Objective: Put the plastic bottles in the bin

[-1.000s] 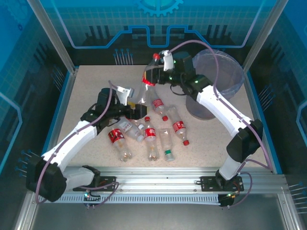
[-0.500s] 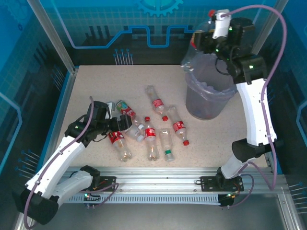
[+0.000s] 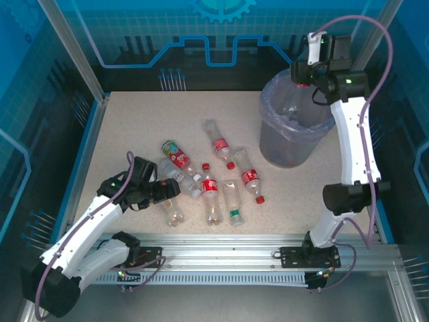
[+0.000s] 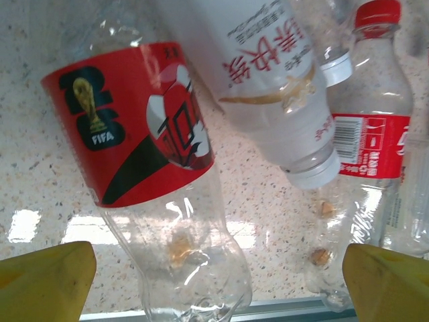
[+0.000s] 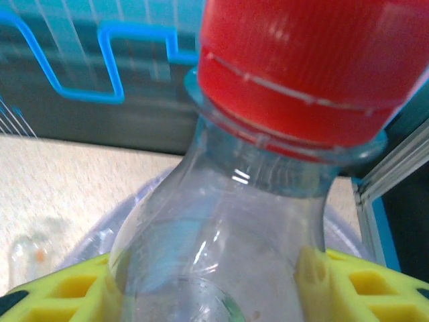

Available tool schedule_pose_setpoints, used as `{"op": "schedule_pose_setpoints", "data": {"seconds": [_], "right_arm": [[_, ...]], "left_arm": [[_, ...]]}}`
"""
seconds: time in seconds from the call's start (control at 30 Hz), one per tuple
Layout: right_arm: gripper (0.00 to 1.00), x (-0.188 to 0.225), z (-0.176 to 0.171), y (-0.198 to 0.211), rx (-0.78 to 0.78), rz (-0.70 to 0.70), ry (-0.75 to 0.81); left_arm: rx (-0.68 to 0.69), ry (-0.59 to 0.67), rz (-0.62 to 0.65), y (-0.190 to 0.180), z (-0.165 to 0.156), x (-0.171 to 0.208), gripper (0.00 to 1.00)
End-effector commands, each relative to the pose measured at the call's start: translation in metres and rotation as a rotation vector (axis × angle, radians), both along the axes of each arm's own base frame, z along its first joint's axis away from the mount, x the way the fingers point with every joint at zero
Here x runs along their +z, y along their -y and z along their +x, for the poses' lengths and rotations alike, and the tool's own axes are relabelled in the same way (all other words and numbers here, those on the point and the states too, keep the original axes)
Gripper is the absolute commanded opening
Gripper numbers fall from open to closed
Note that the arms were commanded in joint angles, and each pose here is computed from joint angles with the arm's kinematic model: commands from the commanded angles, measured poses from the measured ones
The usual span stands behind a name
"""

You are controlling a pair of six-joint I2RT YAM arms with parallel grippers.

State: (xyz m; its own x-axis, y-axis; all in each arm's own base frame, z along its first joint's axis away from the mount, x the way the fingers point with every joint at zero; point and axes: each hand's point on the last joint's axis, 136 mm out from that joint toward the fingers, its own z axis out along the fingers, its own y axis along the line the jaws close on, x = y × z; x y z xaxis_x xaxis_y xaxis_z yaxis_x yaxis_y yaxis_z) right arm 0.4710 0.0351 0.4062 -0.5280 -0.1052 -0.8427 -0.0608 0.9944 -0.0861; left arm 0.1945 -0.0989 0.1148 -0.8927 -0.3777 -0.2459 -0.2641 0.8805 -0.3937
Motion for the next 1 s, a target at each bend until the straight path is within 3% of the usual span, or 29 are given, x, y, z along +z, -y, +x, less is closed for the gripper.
{"op": "schedule_pose_setpoints", "data": {"seconds": [0.0,0.33,0.73,0.83,0.97], "right_arm": [[0.33,-0.052,0.002,0.006,0.014,-0.027,-0.164],[0.33,-0.142,-0.002,0.001,0.085,0.025,-0.411],[0.36,-0.201,-0.008,0.008,0.113,0.117,-0.507],[0.43,-0.205,-0.009,0.011,0.108,0.129,-0.513],[0.65,-0.203,-0.008,0.013,0.109,0.133,-0.504]], "left_arm": [[0.010,-0.048,-0.008,0.000,-0.012,-0.011,0.95],[0.012,-0.085,-0.069,0.012,-0.018,-0.032,0.93],[0.025,-0.124,-0.070,0.012,-0.026,-0.051,0.92],[0.022,-0.130,-0.074,0.013,-0.026,-0.053,0.92],[0.022,-0.134,-0.072,0.014,-0.026,-0.057,0.92]]}}
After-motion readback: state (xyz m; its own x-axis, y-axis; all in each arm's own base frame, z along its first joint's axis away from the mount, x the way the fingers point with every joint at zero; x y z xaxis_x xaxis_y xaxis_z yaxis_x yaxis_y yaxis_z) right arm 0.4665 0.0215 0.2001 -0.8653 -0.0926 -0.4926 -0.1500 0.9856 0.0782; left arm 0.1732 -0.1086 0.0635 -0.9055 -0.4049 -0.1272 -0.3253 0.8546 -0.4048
